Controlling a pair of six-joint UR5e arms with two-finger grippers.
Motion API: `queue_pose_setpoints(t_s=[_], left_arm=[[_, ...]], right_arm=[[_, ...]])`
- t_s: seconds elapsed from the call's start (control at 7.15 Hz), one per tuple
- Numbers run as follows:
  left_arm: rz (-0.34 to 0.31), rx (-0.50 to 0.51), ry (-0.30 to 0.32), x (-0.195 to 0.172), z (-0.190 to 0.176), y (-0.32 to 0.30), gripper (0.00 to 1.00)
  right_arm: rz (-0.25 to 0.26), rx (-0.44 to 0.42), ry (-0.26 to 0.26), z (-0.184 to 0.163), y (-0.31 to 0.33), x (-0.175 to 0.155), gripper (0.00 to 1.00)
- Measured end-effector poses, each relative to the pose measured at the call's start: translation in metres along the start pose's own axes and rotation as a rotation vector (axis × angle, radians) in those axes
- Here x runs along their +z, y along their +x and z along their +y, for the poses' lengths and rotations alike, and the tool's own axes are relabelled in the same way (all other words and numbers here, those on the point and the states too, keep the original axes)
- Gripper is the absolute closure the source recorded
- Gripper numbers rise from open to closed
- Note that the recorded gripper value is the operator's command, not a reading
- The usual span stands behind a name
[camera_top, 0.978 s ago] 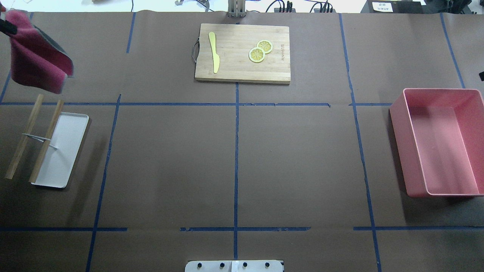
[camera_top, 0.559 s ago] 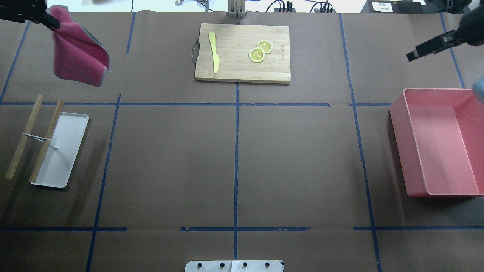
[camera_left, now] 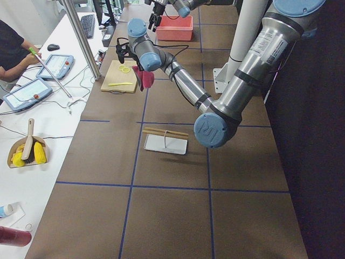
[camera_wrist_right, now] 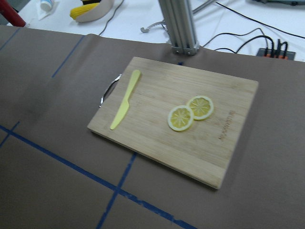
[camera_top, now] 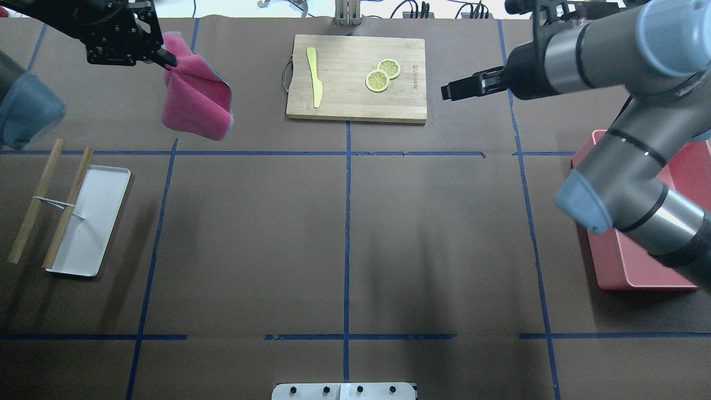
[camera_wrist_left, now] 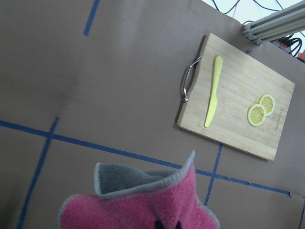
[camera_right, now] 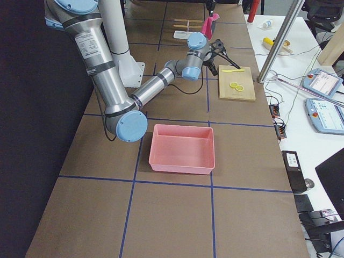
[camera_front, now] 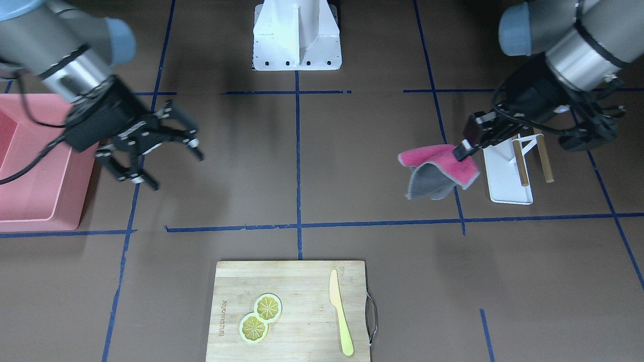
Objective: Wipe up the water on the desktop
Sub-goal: 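Carry the cloth toward the right gripper while the right gripper reaches to meet it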
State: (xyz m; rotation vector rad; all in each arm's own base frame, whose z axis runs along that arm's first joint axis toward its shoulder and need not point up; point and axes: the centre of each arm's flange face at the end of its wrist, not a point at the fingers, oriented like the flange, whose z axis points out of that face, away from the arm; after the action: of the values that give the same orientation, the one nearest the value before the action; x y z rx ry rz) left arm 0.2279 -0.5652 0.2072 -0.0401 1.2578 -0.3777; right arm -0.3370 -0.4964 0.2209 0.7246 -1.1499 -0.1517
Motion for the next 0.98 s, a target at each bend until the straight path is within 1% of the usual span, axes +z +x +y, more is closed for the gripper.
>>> queue_pose_setpoints(t_s=[0.14, 0.28, 0.42, 0.7, 0.98], left_arm=[[0.027, -0.049, -0.007, 0.008, 0.012, 0.011, 1.00], [0.048, -0.083, -0.020, 0.015, 0.021, 0.018, 1.00], [0.069, -0.112, -0.037, 0.021, 0.030, 0.023, 1.00], [0.103, -0.162, -0.095, 0.041, 0.058, 0.038, 1.00], [0.108, -0.160, -0.154, 0.062, 0.086, 0.052, 1.00]], right_arm=[[-0.014, -0.037, 0.070, 0.024, -0.057, 0.017, 0.00], [-0.036, -0.072, 0.106, 0.046, -0.103, 0.027, 0.00], [-0.057, -0.103, 0.123, 0.062, -0.134, 0.030, 0.00], [-0.074, -0.143, 0.132, 0.087, -0.166, 0.035, 0.00], [-0.082, -0.169, 0.128, 0.098, -0.179, 0.037, 0.00]])
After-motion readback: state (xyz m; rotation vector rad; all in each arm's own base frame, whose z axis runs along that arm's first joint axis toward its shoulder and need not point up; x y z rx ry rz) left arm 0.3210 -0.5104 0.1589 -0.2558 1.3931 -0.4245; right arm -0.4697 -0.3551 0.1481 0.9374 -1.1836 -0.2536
